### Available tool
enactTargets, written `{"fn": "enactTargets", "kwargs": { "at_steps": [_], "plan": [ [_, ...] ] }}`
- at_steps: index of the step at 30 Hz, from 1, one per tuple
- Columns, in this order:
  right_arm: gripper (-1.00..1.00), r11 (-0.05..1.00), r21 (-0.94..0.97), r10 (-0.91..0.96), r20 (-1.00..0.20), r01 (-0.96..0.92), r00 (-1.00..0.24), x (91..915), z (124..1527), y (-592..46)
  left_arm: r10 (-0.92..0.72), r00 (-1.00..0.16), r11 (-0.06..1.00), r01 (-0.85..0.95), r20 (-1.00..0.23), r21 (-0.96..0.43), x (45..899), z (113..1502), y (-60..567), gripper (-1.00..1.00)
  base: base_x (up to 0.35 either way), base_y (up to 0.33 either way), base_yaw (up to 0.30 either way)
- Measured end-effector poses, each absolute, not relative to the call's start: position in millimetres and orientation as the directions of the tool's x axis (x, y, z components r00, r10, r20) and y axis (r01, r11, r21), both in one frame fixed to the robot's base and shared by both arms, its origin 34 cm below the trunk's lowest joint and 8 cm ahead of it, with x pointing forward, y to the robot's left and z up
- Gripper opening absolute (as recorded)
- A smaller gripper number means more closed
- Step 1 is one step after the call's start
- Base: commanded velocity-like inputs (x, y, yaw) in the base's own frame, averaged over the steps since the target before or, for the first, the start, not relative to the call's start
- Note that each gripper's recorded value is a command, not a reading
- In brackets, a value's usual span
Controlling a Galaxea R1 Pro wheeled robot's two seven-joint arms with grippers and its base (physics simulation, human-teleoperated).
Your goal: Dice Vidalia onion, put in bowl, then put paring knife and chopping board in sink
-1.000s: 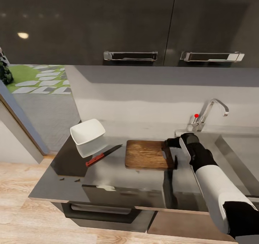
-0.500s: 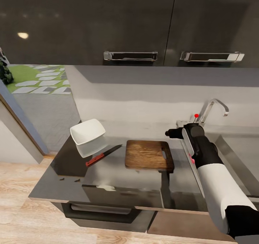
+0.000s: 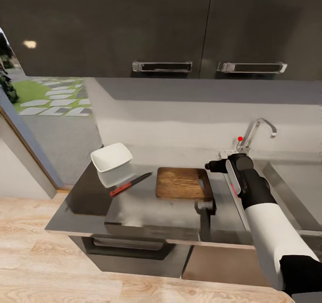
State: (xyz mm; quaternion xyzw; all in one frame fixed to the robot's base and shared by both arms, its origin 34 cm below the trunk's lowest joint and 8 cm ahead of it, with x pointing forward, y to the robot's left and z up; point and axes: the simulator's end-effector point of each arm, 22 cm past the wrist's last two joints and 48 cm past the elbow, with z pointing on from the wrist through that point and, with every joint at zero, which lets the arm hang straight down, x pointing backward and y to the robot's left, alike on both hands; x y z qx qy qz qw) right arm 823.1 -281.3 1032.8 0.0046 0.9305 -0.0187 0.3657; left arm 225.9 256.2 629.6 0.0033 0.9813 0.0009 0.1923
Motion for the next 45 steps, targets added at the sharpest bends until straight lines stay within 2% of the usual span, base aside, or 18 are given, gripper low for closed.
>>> {"fn": "enactTargets", "kwargs": {
  "at_steps": [45],
  "plan": [
    [1.00, 0.999, -0.027, -0.002, -0.621, 0.019, -0.784, 811.2, 993.4, -279.1, 0.007, -0.927, 1.000, 0.006, -0.376, 0.003, 225.3, 629.4, 256.2, 1.00, -0.333, 0.000, 0.000]
  ]
}}
